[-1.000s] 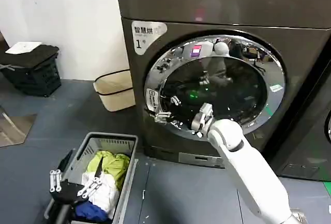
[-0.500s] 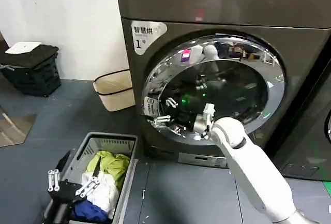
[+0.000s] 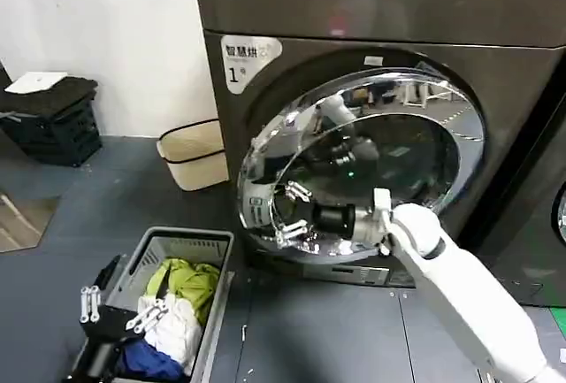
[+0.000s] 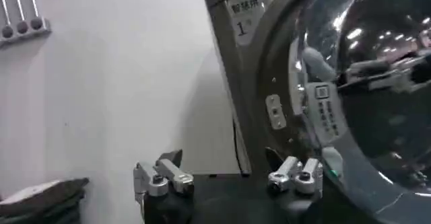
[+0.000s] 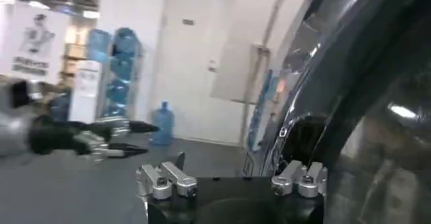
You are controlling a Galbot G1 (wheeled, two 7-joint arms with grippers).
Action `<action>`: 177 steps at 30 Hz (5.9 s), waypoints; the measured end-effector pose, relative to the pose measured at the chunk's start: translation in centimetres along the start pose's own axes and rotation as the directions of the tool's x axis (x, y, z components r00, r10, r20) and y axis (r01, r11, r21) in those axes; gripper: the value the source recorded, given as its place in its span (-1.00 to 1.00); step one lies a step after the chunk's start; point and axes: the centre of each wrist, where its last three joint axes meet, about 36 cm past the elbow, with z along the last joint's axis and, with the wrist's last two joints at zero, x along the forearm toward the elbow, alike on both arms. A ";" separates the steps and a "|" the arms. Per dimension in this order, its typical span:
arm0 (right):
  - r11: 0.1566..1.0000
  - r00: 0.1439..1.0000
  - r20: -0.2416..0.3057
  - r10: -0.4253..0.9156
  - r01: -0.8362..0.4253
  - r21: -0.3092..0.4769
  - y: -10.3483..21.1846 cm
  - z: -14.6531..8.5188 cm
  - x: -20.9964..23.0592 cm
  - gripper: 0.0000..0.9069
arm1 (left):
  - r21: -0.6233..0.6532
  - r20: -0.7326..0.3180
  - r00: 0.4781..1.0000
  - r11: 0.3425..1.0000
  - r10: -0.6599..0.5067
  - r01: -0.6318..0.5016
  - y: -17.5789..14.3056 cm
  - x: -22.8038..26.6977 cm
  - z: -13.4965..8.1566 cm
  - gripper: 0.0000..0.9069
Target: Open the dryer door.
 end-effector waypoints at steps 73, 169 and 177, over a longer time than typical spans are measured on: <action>0.630 0.630 -0.153 0.761 -0.665 0.401 42.5 -11.7 31.1 1.00 | -0.128 0.259 0.649 0.692 0.715 -0.711 -4.2 -25.1 3.1 1.00; -0.324 -0.726 0.581 -0.367 0.686 0.652 79.2 -21.6 26.5 1.00 | -0.162 0.231 0.284 0.324 0.931 -0.932 -37.9 -34.3 -4.6 1.00; -0.414 -0.785 0.518 -0.340 0.619 0.667 78.1 -20.9 27.8 1.00 | -0.124 0.379 0.169 0.231 0.910 -0.965 -37.5 -29.4 -10.4 1.00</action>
